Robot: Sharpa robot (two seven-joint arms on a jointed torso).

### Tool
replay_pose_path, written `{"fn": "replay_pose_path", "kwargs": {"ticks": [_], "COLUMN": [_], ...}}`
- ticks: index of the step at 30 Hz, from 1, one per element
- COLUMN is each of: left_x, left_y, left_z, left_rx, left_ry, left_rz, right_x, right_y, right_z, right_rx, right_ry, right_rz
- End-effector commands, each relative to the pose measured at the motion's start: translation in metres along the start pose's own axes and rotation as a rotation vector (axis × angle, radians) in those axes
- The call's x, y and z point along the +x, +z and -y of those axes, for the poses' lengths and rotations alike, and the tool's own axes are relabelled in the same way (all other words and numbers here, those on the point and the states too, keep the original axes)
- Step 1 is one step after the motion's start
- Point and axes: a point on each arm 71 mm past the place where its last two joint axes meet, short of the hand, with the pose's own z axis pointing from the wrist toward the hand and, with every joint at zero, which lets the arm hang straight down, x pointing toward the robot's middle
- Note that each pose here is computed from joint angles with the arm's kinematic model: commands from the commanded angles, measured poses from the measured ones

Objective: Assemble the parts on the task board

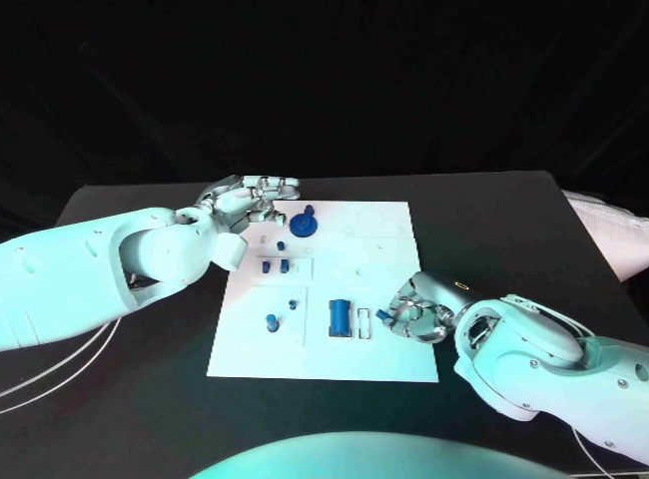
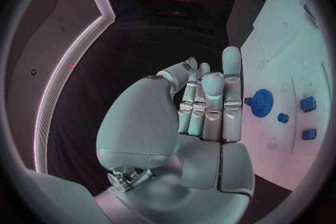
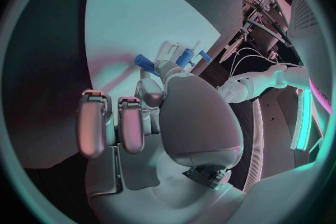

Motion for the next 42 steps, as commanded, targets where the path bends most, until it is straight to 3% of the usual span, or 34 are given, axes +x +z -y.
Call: {"fn": "replay_pose_path", "kwargs": {"ticks": [1,18,31,42], "left_x": [0.0034,0.0042,0.0056,0.0058], "left_y": [0.0003,0.0004,0.0004,0.0], "left_z": [0.0005,0.0004,0.0002,0.0], "left_rx": [0.004,0.003,0.0,-0.004], "left_ry": [-0.001,-0.002,0.0,0.001], "left_rz": [-0.022,-0.027,-0.035,-0.039], "right_x": [0.005,0.011,0.016,0.016], "right_y": [0.001,0.009,0.012,0.013], "right_z": [-0.001,-0.013,-0.017,-0.018], "right_rx": [0.031,0.017,0.006,0.002], "right_ry": [0.084,0.111,0.072,0.071], "right_rz": [-0.044,-0.051,-0.109,-0.096]}}
